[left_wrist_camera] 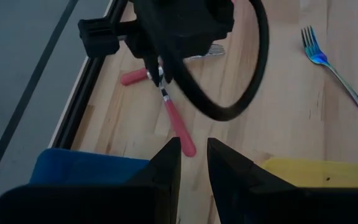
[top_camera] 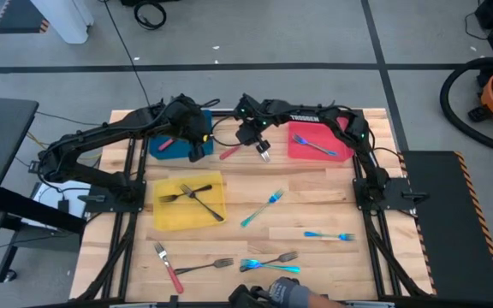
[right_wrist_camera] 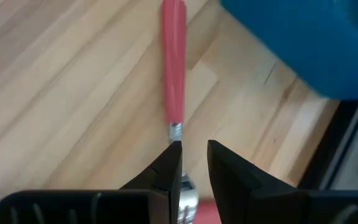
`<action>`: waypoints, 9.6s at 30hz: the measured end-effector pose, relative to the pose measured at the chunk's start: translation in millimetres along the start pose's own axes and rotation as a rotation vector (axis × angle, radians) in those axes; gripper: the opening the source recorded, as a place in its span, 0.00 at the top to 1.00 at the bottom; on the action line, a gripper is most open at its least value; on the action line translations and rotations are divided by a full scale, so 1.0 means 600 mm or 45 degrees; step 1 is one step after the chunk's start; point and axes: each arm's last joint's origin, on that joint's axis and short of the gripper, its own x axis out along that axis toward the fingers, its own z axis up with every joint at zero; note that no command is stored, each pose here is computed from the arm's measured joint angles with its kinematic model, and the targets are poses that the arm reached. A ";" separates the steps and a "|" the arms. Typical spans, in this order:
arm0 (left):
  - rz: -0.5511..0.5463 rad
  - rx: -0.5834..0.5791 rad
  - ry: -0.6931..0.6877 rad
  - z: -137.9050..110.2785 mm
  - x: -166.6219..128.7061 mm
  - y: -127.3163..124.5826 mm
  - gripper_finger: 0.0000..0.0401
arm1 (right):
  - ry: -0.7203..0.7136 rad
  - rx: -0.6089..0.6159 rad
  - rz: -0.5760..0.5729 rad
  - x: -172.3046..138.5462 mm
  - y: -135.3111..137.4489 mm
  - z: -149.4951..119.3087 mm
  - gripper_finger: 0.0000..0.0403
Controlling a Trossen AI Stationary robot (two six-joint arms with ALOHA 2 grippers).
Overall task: Sort silverware by color (type)
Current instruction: Put the top middle pink fork into the blue bin
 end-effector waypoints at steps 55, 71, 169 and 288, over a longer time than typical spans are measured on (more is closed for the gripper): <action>0.074 -0.106 -0.026 -0.004 -0.002 0.033 0.81 | 0.069 0.060 0.004 0.046 0.008 -0.011 0.79; 0.074 -0.116 -0.026 -0.004 -0.002 0.033 0.81 | 0.052 0.149 0.028 0.042 0.004 -0.027 0.79; 0.124 -0.267 0.093 -0.043 0.034 0.079 0.81 | 0.078 0.620 0.129 -0.066 -0.047 -0.026 1.00; 0.172 -0.461 0.717 -0.177 0.050 0.121 0.91 | 0.173 0.850 -0.106 -0.257 -0.064 -0.037 0.80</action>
